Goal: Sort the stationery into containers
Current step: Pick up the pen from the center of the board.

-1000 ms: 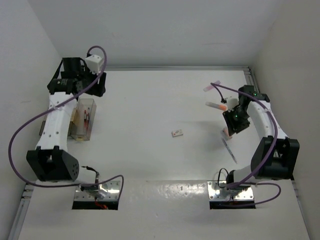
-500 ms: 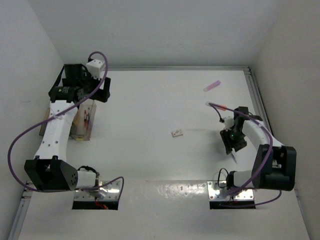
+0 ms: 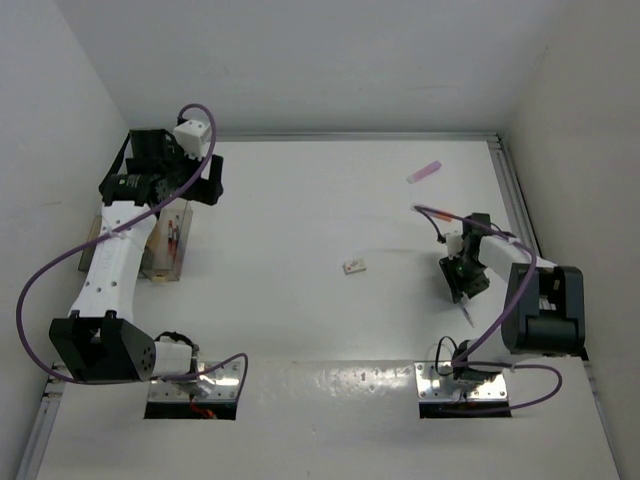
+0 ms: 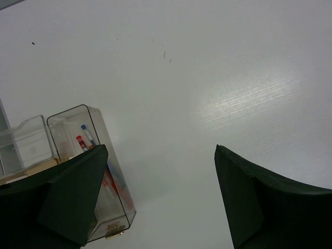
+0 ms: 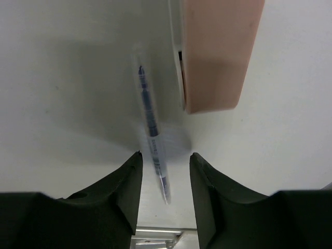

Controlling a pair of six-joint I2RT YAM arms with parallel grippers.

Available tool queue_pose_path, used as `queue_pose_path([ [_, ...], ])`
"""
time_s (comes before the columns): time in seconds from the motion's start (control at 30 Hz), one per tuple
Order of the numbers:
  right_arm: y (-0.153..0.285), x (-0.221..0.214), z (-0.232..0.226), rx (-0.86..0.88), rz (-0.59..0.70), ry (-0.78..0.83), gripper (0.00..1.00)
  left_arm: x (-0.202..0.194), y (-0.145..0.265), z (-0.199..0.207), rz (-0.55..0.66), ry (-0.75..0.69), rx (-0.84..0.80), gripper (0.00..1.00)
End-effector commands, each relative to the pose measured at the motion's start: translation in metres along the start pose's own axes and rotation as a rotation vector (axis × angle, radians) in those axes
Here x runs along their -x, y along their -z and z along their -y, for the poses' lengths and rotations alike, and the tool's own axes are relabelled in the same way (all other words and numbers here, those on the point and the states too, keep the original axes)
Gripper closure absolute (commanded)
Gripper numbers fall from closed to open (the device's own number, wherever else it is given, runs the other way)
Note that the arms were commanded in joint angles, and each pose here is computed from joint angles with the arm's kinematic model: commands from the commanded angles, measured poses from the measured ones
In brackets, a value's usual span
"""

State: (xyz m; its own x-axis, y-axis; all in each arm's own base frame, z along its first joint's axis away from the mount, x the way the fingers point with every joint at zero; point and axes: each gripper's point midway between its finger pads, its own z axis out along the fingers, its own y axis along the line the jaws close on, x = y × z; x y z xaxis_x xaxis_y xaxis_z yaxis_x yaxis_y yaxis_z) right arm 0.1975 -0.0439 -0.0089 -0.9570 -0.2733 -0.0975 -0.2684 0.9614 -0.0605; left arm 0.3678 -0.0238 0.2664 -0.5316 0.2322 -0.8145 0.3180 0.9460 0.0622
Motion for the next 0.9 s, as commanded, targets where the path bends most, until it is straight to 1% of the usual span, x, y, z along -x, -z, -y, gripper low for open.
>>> queue_pose_path([
  [0.0, -0.006, 0.01, 0.01, -0.045, 0.042, 0.008, 0.59, 0.015, 0.005, 0.006, 0.062, -0.008, -0.01, 0.09],
  [0.13, -0.012, 0.008, 0.008, -0.046, 0.04, 0.018, 0.61, 0.015, 0.004, 0.006, 0.061, -0.003, -0.012, 0.09],
  [0.17, -0.013, 0.007, 0.006, -0.045, 0.039, 0.025, 0.68, 0.015, 0.004, 0.006, 0.061, 0.0, -0.015, 0.09],
  [0.23, -0.015, 0.007, 0.003, -0.043, 0.039, 0.034, 0.76, 0.014, 0.003, 0.007, 0.059, 0.005, -0.015, 0.09],
  [0.27, -0.016, 0.006, 0.002, -0.042, 0.036, 0.037, 0.85, 0.014, 0.003, 0.007, 0.059, 0.007, -0.016, 0.09],
  [0.37, -0.016, 0.005, 0.0, -0.039, 0.033, 0.046, 0.94, 0.013, 0.002, 0.007, 0.057, 0.01, -0.018, 0.09],
  [0.4, -0.014, 0.003, -0.002, -0.028, 0.026, 0.047, 0.99, 0.013, 0.002, 0.007, 0.055, 0.011, -0.018, 0.09],
  [0.5, 0.005, 0.002, -0.014, 0.036, 0.032, 0.049, 1.0, 0.013, 0.005, 0.009, 0.058, 0.013, -0.023, 0.09],
  [0.53, 0.017, 0.012, -0.018, 0.067, 0.068, 0.061, 1.0, 0.013, 0.006, 0.009, 0.062, 0.011, -0.025, 0.09],
  [0.57, 0.033, 0.01, -0.034, 0.151, 0.094, 0.071, 1.0, 0.013, 0.008, 0.012, 0.067, 0.014, -0.036, 0.09],
  [0.63, 0.053, 0.018, -0.047, 0.219, 0.157, 0.104, 1.0, 0.014, 0.009, 0.015, 0.073, 0.017, -0.054, 0.1],
  [0.7, 0.087, 0.033, -0.067, 0.306, 0.246, 0.148, 1.0, 0.015, 0.011, 0.027, 0.09, 0.028, -0.117, 0.1],
  [0.73, 0.109, 0.044, -0.082, 0.371, 0.292, 0.183, 1.0, 0.02, 0.016, 0.041, 0.12, 0.036, -0.191, 0.1],
  [0.77, 0.118, 0.049, -0.081, 0.367, 0.305, 0.179, 1.0, 0.021, 0.017, 0.049, 0.131, 0.044, -0.24, 0.1],
  [0.8, 0.132, 0.058, -0.101, 0.44, 0.332, 0.2, 1.0, 0.022, 0.021, 0.057, 0.162, 0.047, -0.284, 0.11],
  [0.83, 0.154, 0.076, -0.107, 0.46, 0.397, 0.217, 1.0, 0.023, 0.022, 0.067, 0.186, 0.055, -0.335, 0.11],
  [0.87, 0.166, 0.085, -0.126, 0.532, 0.409, 0.217, 1.0, 0.028, 0.037, 0.088, 0.23, 0.081, -0.444, 0.1],
])
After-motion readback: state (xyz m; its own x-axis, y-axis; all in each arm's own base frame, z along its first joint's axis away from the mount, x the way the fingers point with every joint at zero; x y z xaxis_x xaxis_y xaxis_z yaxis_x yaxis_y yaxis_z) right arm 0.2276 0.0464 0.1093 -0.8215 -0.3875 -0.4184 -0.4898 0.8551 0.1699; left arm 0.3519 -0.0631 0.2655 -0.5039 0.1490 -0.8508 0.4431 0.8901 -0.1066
